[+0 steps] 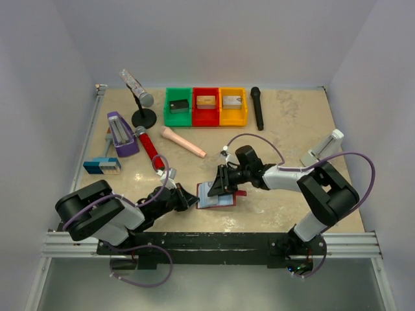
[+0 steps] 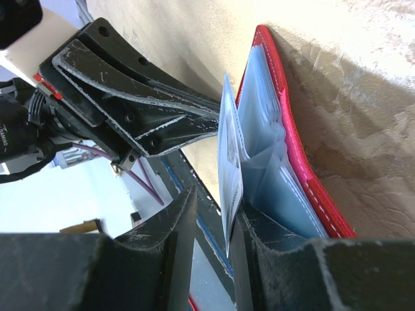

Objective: Take the credit cards out of the card holder
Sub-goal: Remove the credit card from the card holder.

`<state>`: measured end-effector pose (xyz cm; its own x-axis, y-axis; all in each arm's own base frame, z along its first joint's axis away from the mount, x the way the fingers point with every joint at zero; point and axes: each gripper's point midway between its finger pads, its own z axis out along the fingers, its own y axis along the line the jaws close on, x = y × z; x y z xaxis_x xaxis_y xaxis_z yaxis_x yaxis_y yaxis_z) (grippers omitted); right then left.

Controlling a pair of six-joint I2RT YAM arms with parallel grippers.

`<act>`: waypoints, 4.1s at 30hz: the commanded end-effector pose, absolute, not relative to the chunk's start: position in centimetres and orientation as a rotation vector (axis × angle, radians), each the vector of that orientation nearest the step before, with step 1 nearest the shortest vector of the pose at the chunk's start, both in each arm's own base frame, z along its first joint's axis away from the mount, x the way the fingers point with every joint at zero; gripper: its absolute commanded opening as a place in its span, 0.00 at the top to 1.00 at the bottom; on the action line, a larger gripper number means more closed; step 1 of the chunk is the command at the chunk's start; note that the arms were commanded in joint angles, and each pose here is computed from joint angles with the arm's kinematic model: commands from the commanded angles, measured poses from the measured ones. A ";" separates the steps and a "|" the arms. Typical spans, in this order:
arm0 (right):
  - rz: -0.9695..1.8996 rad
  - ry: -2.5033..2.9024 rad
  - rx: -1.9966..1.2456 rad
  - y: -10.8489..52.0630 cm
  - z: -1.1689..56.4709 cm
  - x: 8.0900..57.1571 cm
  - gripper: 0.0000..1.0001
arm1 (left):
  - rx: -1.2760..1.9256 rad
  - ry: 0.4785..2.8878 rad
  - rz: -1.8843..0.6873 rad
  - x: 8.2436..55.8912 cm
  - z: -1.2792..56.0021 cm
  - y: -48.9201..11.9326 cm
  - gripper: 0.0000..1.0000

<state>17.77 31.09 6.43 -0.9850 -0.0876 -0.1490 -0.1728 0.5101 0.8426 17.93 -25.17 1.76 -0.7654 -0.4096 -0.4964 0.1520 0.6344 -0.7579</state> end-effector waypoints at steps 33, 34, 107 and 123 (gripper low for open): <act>1.488 2.561 -0.239 29.3 8.4 18.8 0.82 | -0.217 2.320 -0.952 15.0 -2.6 -21.1 1.00; 1.485 2.561 -0.233 29.2 8.3 18.9 0.83 | -0.217 2.317 -0.955 15.0 -2.5 -21.1 1.00; 1.354 2.698 -0.261 30.1 4.9 17.6 1.00 | -0.016 2.091 -1.172 17.4 6.6 -27.9 1.00; 1.304 2.707 -0.277 29.2 5.3 17.2 1.00 | -0.120 2.304 -0.889 17.2 -0.5 -24.6 1.00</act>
<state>17.23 29.26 4.24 -0.9832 -0.0986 -0.1536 -0.1813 0.6248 0.7595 17.35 -27.11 2.49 -0.7794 -0.3270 -0.5344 0.2150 0.6616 -0.7184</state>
